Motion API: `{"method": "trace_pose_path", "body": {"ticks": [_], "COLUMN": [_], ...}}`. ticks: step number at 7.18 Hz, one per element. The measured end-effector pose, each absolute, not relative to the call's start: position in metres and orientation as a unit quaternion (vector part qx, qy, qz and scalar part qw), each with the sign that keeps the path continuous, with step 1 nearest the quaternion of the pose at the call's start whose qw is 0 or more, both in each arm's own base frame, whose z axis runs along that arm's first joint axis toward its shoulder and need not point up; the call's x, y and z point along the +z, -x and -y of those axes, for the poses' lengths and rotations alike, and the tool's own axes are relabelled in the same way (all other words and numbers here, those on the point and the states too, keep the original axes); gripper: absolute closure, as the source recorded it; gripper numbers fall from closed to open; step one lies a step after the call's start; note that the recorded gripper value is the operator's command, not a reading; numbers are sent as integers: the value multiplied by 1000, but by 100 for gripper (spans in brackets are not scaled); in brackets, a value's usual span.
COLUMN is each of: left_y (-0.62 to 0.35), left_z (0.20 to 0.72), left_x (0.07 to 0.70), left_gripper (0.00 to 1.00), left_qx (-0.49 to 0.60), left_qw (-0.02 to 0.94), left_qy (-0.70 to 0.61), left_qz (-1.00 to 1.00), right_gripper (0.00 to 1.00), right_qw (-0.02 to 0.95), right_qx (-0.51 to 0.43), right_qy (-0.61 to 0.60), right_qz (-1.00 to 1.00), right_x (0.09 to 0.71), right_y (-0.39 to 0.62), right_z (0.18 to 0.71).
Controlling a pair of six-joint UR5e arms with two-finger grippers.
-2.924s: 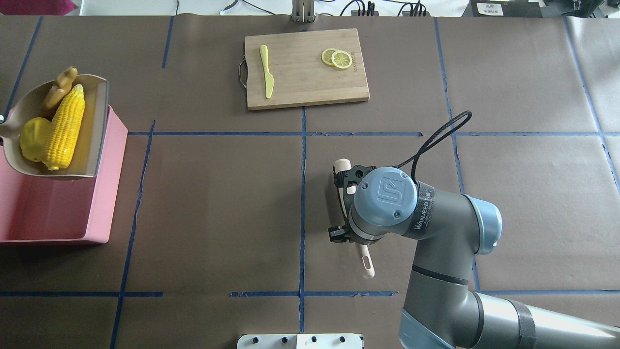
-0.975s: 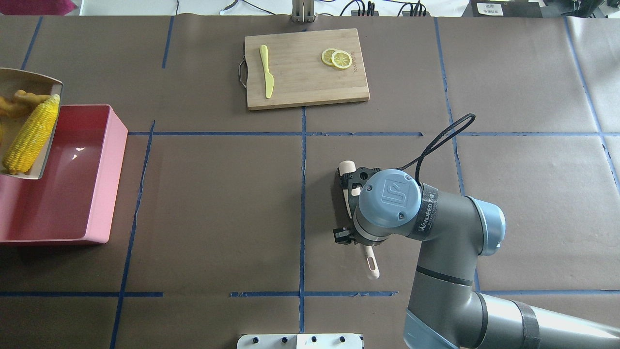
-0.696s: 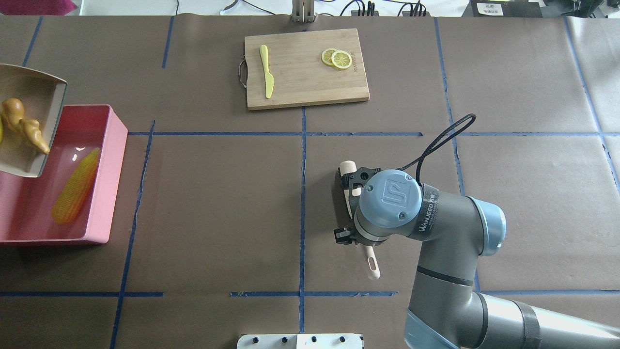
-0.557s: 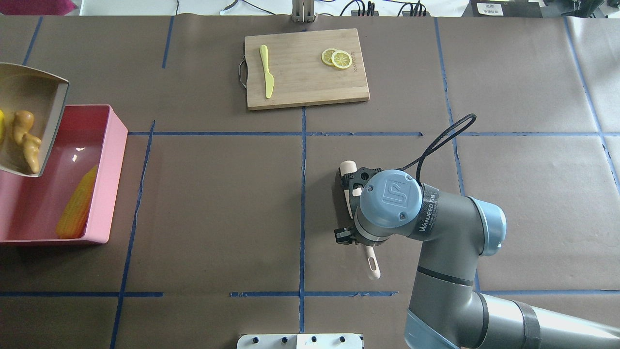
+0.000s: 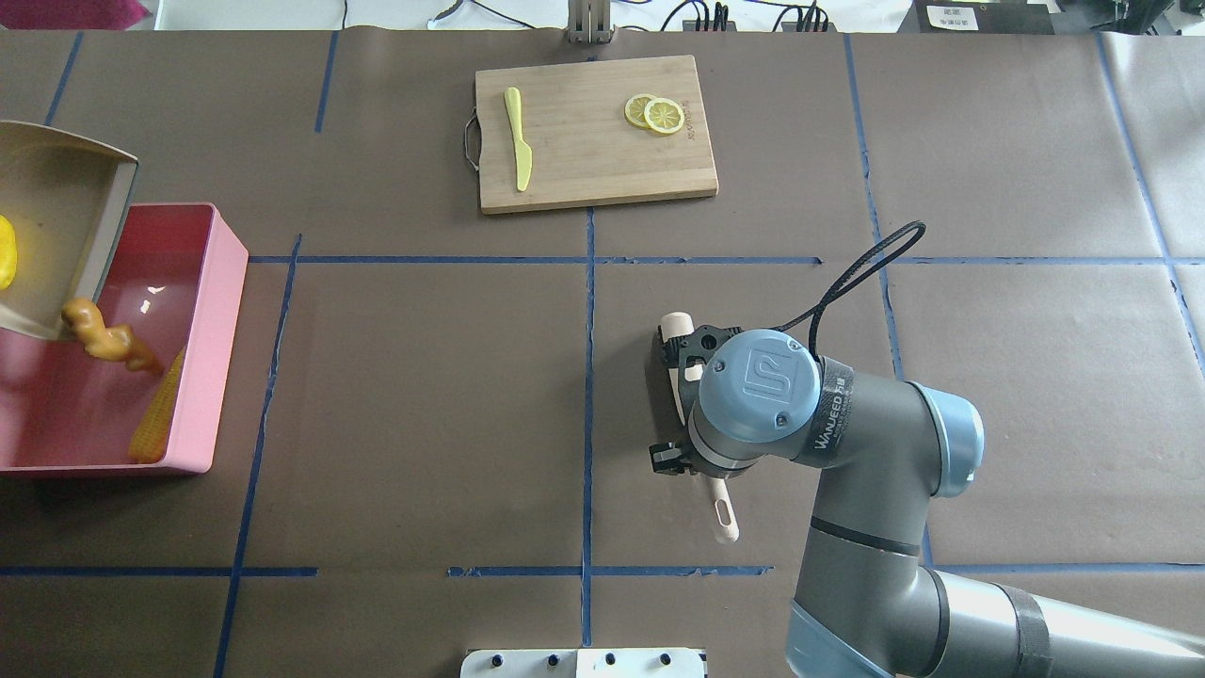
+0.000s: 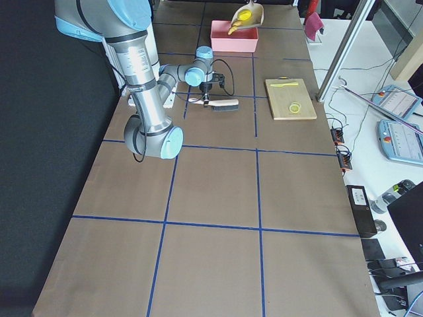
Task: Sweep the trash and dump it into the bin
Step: 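Tilt the dustpan with the left gripper to pour produce into the pink bin, then shake the tilted dustpan over the pink bin with the left gripper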
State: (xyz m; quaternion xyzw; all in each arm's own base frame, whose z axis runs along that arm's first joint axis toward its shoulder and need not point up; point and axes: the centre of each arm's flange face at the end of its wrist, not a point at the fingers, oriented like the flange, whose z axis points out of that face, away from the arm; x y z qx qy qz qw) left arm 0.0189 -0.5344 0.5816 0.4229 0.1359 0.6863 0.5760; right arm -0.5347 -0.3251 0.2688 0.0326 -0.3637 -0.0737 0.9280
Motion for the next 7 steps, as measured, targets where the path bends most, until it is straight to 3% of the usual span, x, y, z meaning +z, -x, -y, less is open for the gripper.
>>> {"method": "trace_pose_path", "body": {"ticks": [7], "left_y": [8], "left_z": [519], "left_x": [518], "left_gripper": [100], "left_qx": [697], "left_qw": [650], "left_qy": [-288], "left_qz": [-90], "right_gripper": [100], "right_qw": [928], "right_qx": [-73], "right_qy": [-31], "right_qz": [365], "right_x": [267], "right_y": [537], "right_z": [321]}}
